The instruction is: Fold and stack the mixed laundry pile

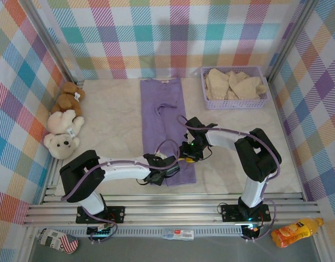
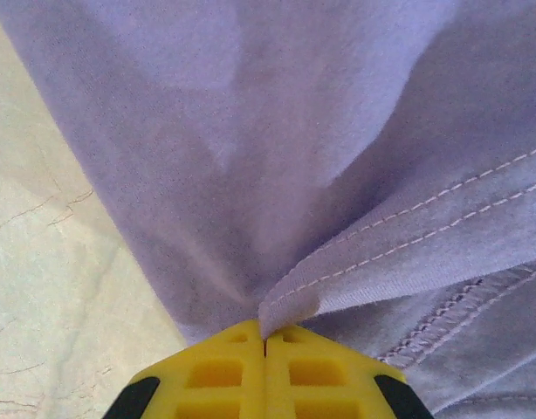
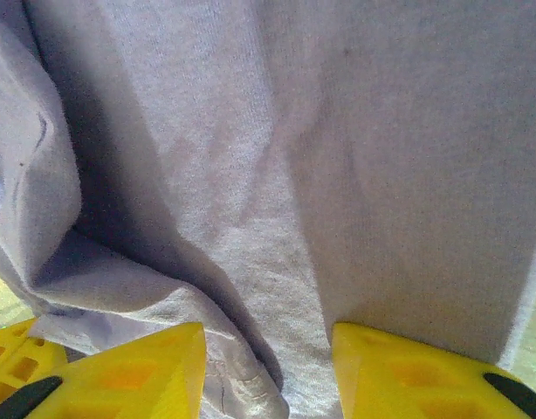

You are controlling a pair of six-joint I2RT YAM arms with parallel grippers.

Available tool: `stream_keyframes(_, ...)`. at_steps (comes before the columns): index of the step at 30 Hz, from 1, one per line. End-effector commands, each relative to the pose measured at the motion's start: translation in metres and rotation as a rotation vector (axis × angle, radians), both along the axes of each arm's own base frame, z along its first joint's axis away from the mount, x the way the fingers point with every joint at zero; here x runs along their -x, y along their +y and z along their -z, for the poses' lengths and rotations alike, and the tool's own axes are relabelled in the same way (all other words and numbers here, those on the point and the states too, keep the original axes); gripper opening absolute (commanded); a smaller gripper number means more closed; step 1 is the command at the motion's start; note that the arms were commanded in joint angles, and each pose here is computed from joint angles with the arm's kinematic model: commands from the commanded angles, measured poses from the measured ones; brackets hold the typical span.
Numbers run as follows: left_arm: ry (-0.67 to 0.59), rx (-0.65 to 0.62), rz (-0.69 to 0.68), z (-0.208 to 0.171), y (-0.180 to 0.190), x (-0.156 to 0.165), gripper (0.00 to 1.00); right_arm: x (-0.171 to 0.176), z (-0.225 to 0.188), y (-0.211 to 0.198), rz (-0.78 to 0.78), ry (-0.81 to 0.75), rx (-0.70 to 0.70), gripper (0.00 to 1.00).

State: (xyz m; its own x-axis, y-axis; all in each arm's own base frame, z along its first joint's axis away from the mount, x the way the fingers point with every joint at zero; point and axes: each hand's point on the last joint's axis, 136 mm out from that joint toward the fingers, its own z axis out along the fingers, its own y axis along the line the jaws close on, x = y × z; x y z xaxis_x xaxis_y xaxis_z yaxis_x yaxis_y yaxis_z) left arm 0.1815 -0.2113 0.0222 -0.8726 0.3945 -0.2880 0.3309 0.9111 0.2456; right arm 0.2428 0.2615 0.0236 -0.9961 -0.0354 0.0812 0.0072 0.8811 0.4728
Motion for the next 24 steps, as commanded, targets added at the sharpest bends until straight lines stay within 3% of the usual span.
stream_keyframes(1,0.004,0.013,-0.015,-0.006,0.008,0.004,0.00,0.012,0.013,-0.015,0.020,0.038,0.073,0.44)
stream_keyframes(10,0.046,0.052,-0.028,-0.026,0.037,0.039,0.00,0.009,0.025,-0.026,0.091,0.082,0.168,0.39)
stream_keyframes(22,0.150,-0.047,0.050,0.002,0.047,0.079,0.00,0.001,0.021,-0.026,0.106,0.071,0.192,0.41)
stream_keyframes(23,0.149,-0.046,0.056,0.001,0.047,0.079,0.05,0.000,0.021,-0.024,0.101,0.069,0.184,0.42)
stream_keyframes(24,0.137,-0.054,0.054,-0.004,0.047,0.076,0.23,-0.001,0.018,-0.022,0.092,0.063,0.172,0.43)
